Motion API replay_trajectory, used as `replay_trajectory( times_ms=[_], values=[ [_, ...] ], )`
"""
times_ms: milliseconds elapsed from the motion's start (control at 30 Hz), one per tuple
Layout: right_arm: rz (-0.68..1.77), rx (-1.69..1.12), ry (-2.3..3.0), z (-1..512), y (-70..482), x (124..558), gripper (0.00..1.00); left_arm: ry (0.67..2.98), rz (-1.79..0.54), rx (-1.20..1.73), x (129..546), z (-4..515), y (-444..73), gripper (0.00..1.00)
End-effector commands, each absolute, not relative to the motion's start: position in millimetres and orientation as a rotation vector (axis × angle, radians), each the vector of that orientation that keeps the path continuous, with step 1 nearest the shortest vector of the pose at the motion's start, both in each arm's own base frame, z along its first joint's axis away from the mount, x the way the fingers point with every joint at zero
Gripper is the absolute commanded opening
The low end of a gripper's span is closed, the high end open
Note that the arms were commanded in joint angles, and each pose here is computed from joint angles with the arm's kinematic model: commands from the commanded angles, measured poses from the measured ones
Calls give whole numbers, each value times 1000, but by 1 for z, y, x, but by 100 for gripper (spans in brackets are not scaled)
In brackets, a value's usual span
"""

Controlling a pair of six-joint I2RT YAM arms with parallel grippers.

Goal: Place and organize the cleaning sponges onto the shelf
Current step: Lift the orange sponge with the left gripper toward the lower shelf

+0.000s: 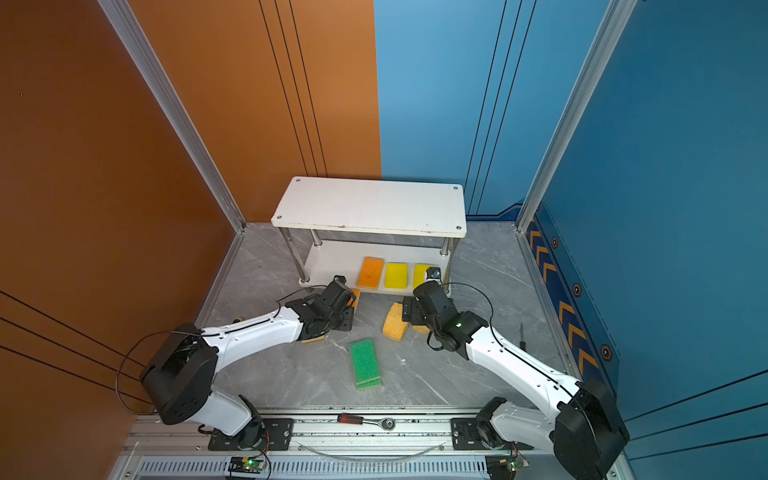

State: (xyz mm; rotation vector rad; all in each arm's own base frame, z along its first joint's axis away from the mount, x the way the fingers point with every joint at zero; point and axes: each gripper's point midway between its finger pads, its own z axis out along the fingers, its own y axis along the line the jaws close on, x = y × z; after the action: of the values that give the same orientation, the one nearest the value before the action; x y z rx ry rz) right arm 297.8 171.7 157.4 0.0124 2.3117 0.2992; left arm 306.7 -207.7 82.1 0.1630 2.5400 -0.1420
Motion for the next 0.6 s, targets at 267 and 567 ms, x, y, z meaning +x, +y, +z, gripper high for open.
replay_trajectory(
  times_ms=[267,567],
  values=[
    [318,23,2292,166,177,302,94,2491,-117,174,299,115,-195,56],
    [320,16,2293,167,180,303,94,2416,-93,138,313,141,-182,58]
  ],
)
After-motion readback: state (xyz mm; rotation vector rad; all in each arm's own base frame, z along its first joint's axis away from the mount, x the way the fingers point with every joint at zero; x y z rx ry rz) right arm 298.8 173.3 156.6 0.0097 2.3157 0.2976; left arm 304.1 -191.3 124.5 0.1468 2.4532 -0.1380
